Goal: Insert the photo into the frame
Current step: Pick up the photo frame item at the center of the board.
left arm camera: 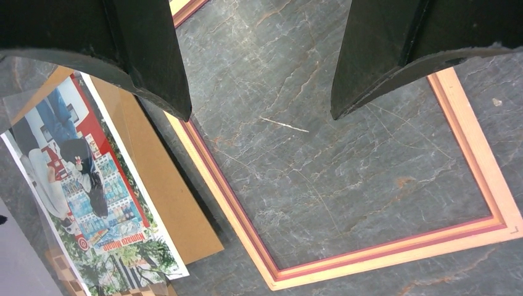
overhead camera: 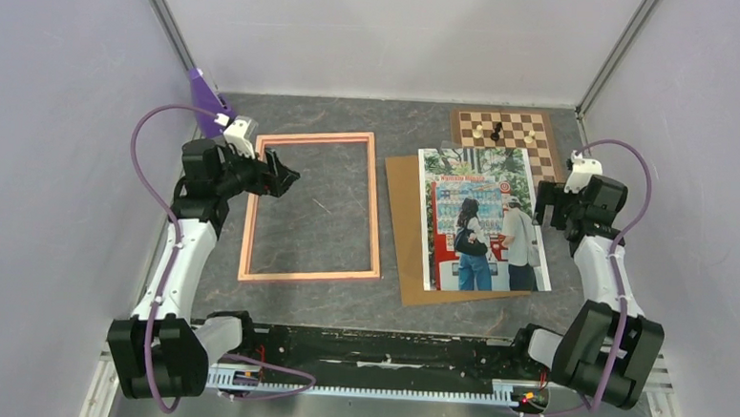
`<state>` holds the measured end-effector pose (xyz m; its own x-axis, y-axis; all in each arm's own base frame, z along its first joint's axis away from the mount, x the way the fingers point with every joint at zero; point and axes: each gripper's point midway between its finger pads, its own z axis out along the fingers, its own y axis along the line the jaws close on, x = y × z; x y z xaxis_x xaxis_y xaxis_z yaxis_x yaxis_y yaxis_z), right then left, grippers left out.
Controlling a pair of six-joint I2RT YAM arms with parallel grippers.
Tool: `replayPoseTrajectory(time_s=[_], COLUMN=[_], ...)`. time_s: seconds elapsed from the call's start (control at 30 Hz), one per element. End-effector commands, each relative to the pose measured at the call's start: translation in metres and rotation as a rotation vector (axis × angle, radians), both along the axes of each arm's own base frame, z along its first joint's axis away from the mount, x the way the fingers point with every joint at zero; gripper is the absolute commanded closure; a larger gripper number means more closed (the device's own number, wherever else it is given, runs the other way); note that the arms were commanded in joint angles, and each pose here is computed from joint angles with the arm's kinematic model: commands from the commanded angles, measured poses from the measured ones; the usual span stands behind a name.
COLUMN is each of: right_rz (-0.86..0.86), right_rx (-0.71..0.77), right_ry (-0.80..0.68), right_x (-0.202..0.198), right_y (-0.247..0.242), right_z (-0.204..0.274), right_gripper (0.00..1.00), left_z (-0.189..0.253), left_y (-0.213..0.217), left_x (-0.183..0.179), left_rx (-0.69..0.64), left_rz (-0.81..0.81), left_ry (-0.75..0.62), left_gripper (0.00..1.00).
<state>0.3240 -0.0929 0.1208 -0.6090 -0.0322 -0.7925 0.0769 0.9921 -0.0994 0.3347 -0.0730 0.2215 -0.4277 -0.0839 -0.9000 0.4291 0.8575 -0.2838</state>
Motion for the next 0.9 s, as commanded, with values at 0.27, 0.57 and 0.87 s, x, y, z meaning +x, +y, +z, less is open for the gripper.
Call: replayPoseTrajectory(time_s=[0.27, 0.57, 0.87], right_rz=[0.040, 0.097, 0.130], right_rx=[0.290, 0.419, 0.510], right_ry=[-0.067, -0.079, -0.077], right_x=[0.044, 0.061, 0.078], right_y=[-0.009, -0.016, -0.018], right_z=[-0.017, -0.035, -0.055], right_gripper=[0.07, 0.18, 0.25], left_z=[0.004, -0.001, -0.002], left_y=[-0.013, -0.018, -0.021], left_x=[0.025, 0.027, 0.025], left_rx=[-0.008, 0.005, 0.014], left_rz=[-0.068, -0.078, -0.081], left_ry=[-0.041, -0.034, -0.035], left_gripper=[0.10, 0.10, 0.10])
